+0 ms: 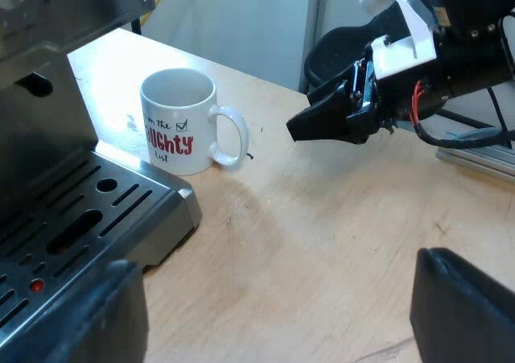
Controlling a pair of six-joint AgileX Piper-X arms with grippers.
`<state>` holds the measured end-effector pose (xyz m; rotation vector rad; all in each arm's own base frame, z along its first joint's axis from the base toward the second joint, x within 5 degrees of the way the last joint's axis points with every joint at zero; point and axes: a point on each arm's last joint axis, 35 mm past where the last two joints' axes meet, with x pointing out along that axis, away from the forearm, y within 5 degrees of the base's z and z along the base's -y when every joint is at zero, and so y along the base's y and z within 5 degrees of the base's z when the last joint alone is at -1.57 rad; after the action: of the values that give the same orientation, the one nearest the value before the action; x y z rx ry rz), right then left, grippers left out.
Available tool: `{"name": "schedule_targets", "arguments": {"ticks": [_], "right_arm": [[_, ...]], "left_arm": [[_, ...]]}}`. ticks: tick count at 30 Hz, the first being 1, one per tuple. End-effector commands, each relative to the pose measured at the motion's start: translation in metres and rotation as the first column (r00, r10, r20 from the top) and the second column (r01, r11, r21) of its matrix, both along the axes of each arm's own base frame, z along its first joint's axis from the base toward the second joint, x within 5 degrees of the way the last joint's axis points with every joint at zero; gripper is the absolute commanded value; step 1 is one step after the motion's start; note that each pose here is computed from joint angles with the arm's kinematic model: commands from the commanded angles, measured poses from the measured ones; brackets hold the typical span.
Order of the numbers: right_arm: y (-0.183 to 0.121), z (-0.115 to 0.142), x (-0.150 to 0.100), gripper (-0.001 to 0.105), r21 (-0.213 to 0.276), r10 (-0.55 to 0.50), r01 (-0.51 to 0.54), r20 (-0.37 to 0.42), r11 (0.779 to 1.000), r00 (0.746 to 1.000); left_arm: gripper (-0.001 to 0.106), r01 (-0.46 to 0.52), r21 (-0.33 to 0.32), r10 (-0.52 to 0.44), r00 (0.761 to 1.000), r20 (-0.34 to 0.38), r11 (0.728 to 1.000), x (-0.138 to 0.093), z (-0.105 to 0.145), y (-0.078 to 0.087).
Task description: Place mug into machine
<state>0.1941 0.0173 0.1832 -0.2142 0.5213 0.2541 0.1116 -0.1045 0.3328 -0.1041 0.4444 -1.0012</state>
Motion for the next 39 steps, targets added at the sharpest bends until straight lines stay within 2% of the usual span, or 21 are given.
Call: {"name": "schedule_targets", "arguments": {"ticks": [1,4,6,8,10,12,16,24,29,39], "right_arm": [[0.004,0.003,0.002,0.060,-0.023,0.034,-0.033,0.060,0.999,0.998],[0.015,0.003,0.004,0.059,-0.079,0.083,-0.076,0.083,0.994,0.993],[0.023,0.001,0.005,0.059,-0.122,0.065,-0.053,0.095,0.991,0.993],[0.028,-0.002,0.007,0.059,-0.141,0.037,-0.023,0.100,0.990,0.994],[0.031,-0.005,0.009,0.059,-0.131,-0.006,0.019,0.099,0.991,0.995],[0.033,-0.009,0.013,0.059,-0.095,-0.043,0.052,0.095,0.994,0.995],[0.034,-0.014,0.019,0.059,-0.070,-0.082,0.090,0.104,0.994,0.991],[0.036,-0.033,0.026,0.059,-0.084,-0.081,0.086,0.064,0.993,0.995],[0.037,-0.039,0.032,0.059,-0.076,-0.083,0.090,0.087,0.993,0.993],[0.039,-0.059,0.040,0.059,-0.077,-0.083,0.090,0.084,0.993,0.993]], "left_arm": [[0.069,-0.005,-0.008,0.005,1.000,0.011,1.000,0.002,0.003,-0.002],[0.069,-0.005,0.005,0.005,1.000,-0.005,1.000,0.006,0.000,-0.005],[0.069,-0.004,0.015,0.005,1.000,-0.018,1.000,0.008,-0.003,-0.007],[0.069,-0.004,0.020,0.005,1.000,-0.024,1.000,0.009,-0.004,-0.008],[0.069,-0.004,0.022,0.005,1.000,-0.026,1.000,0.010,-0.004,-0.008],[0.069,-0.004,0.021,0.005,1.000,-0.026,1.000,0.010,-0.004,-0.008],[0.069,-0.004,0.021,0.005,1.000,-0.026,1.000,0.010,-0.004,-0.008],[0.069,-0.004,0.021,0.005,1.000,-0.026,1.000,0.010,-0.004,-0.008],[0.069,-0.004,0.021,0.005,1.000,-0.026,1.000,0.010,-0.004,-0.008],[0.069,-0.004,0.021,0.005,1.000,-0.026,1.000,0.010,-0.004,-0.008]]}}
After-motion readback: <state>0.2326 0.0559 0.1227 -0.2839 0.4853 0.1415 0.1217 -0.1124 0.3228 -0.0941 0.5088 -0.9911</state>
